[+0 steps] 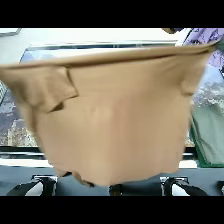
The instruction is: Fold the clothes and pants, and hang the long-sleeved shirts on hangers.
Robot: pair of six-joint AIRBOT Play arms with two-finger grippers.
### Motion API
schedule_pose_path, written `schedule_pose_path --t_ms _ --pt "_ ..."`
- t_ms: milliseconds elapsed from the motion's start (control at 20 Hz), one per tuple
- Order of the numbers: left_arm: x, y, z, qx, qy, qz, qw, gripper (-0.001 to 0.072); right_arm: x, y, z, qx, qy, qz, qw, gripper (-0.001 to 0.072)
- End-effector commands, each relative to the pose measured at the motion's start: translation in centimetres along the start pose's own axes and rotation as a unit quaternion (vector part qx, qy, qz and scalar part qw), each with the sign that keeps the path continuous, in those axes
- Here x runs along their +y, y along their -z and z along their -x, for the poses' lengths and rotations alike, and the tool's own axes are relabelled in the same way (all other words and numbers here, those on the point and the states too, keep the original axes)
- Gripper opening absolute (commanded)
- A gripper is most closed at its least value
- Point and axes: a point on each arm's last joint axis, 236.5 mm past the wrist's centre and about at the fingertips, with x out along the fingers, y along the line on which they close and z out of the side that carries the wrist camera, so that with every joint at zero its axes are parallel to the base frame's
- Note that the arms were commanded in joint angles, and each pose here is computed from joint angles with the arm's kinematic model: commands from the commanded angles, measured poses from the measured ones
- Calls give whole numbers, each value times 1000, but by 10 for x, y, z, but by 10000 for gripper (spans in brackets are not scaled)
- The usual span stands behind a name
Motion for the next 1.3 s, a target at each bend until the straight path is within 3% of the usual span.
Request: schedule_pose_path --t_ms 0,200,450,700,1050,1250 --pt "-8 54 -137 123 24 -30 992 17 -47 46 -138 134 14 -32 990 31" --pt "-25 83 -268 158 34 -34 986 17 -88 81 -252 175 26 -68 982 31" --pt "-31 69 -346 148 38 -39 987 17 -115 101 -319 167 37 -89 981 31" --pt "-29 71 -339 169 39 -40 984 17 -113 117 -312 205 37 -89 974 31" --pt "-27 147 -295 348 45 -43 935 18 -115 174 -281 334 57 -100 936 31" --pt "-25 163 -290 380 45 -43 923 18 -118 199 -283 378 61 -111 917 31"
